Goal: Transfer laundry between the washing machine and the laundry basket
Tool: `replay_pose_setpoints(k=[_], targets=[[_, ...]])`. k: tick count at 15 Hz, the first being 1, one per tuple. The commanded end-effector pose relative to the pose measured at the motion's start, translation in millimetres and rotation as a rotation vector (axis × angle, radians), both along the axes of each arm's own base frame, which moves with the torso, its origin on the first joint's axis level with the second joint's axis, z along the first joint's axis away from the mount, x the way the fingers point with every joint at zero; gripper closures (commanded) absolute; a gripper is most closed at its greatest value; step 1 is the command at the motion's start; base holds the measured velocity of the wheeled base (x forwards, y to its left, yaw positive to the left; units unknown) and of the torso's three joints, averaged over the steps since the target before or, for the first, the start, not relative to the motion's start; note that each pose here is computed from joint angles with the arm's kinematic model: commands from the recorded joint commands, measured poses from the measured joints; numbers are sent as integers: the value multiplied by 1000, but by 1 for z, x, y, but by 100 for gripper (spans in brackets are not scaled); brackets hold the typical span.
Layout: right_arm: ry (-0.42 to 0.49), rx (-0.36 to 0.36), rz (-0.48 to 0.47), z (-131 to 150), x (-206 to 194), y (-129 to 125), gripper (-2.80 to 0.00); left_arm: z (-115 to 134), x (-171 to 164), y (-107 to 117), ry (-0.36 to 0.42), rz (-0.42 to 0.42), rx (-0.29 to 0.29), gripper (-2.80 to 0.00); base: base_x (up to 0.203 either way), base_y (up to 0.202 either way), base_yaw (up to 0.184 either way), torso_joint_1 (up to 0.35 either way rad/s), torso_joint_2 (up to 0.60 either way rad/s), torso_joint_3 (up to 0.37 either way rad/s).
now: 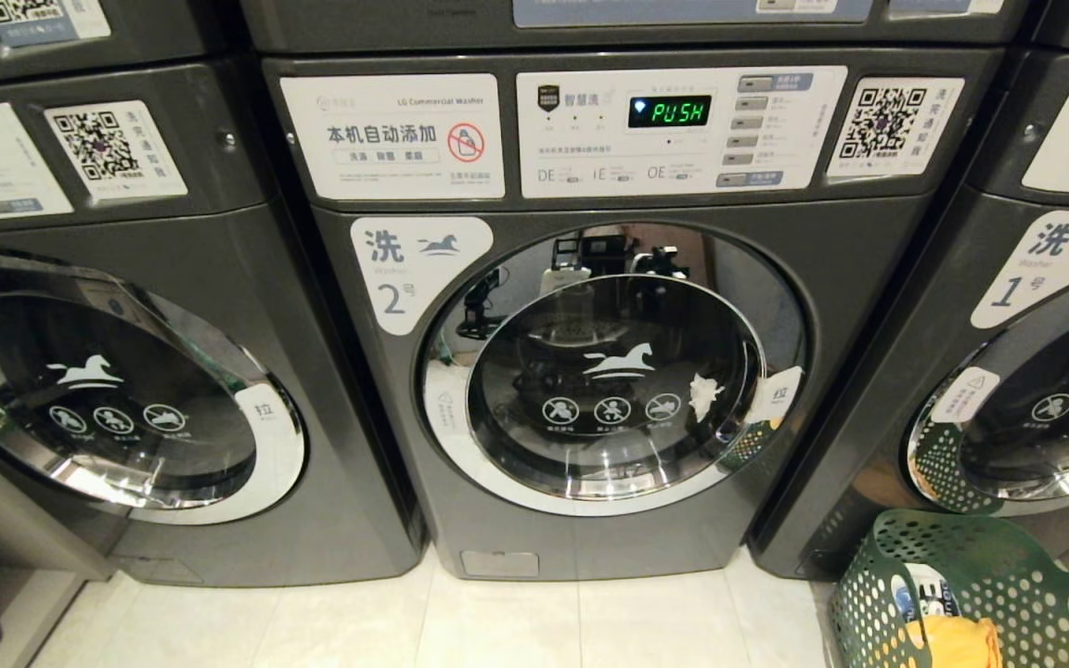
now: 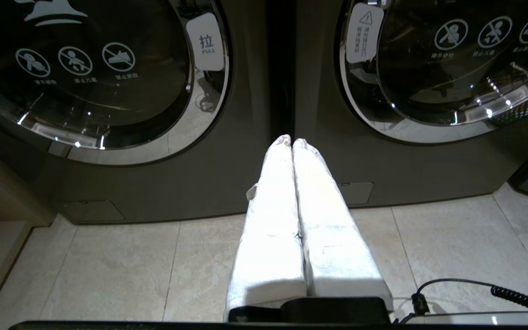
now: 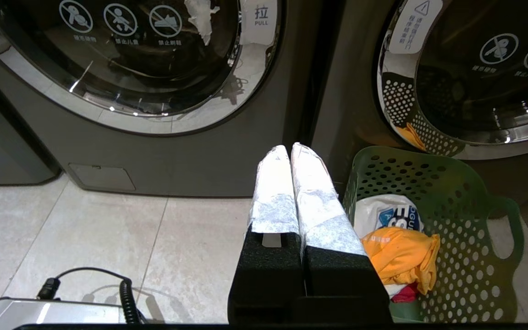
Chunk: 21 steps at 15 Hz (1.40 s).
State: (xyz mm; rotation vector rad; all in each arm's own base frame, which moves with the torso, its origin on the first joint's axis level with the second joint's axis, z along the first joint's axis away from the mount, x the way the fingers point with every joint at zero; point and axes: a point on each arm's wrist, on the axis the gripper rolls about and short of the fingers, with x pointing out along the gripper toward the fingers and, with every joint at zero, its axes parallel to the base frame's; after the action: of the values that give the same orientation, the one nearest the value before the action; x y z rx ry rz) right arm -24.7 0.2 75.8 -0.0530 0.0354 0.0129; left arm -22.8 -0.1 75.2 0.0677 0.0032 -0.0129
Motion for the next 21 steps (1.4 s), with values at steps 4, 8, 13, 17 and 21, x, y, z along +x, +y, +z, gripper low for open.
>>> replay_pose_setpoints(k=[4, 8, 13, 17, 21], targets=[[3, -1, 0, 0, 0, 0, 0, 0, 0, 0, -1, 1, -2, 0, 0, 0, 0, 158, -476, -319], [3, -1, 0, 0, 0, 0, 0, 0, 0, 0, -2, 0, 0, 0, 0, 0, 0, 183, -476, -301], [1, -1, 2, 0, 0, 0, 0, 0, 0, 0, -2, -1, 1, 0, 0, 0, 0, 203, -496, -298], [3, -1, 0, 0, 0, 0, 0, 0, 0, 0, -4, -3, 0, 0, 0, 0, 0, 77, -177, -104], [-17, -7, 2, 0, 1, 0, 0, 0, 0, 0, -5, -3, 0, 0, 0, 0, 0, 5, -9, -6]])
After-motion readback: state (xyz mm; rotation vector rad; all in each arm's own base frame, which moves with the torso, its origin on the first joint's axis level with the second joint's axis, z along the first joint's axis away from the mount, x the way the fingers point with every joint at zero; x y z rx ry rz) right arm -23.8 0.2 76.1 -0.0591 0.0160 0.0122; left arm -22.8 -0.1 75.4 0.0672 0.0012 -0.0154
